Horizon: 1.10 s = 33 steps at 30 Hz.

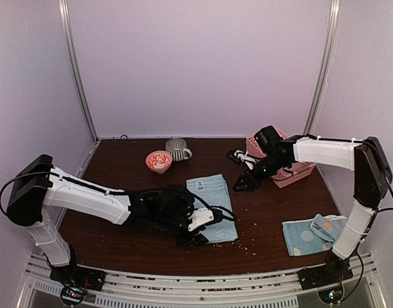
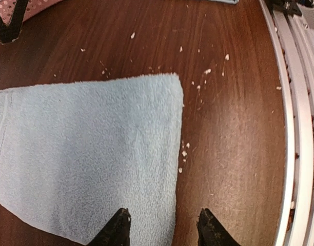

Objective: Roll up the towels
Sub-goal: Rotate the towel at the center of the board, then roll the towel at the center of the board.

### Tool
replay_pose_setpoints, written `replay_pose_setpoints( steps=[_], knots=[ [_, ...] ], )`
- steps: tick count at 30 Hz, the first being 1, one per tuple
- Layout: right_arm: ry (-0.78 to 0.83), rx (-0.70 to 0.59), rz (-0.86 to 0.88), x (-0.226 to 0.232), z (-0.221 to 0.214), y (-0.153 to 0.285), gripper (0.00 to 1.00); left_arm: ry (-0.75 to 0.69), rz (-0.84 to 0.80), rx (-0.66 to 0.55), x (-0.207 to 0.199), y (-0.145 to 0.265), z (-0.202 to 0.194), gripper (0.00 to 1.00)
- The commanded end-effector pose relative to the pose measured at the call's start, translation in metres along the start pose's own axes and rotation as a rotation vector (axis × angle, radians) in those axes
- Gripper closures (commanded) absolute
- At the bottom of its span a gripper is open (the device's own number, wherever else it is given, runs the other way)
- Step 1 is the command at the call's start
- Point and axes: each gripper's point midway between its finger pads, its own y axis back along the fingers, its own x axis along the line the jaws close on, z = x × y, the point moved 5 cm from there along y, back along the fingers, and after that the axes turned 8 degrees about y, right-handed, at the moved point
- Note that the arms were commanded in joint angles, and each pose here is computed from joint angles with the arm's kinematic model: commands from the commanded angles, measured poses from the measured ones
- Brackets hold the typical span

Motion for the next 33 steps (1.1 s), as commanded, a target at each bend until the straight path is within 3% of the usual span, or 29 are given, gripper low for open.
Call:
replay_pose_setpoints(
  steps=[1,7,13,18,26,33],
  knots=[
    [0.032,0.038,0.059,-0.004,-0.013,-0.019,0.59,-0.086,0.003,0.062,0.004,-0.012,-0.011,0.54],
    [0.018,0.054,0.16,0.003,-0.021,-0.031,0.59,-0.111,-0.006,0.056,0.003,-0.02,-0.013,0.56],
    [0.042,0.063,0.057,-0.005,-0.013,-0.018,0.6,-0.112,0.013,0.005,0.004,-0.025,-0.008,0.58],
    [0.077,0.045,-0.022,-0.006,-0.001,0.004,0.59,-0.124,0.06,0.045,0.007,-0.028,-0.016,0.66],
    [0.103,0.017,-0.115,0.003,0.0,0.047,0.59,-0.129,0.06,0.091,0.007,-0.034,-0.03,0.64],
    [0.056,0.01,-0.134,0.005,-0.015,0.054,0.58,-0.115,0.017,0.074,0.003,-0.042,-0.027,0.62]
  ],
)
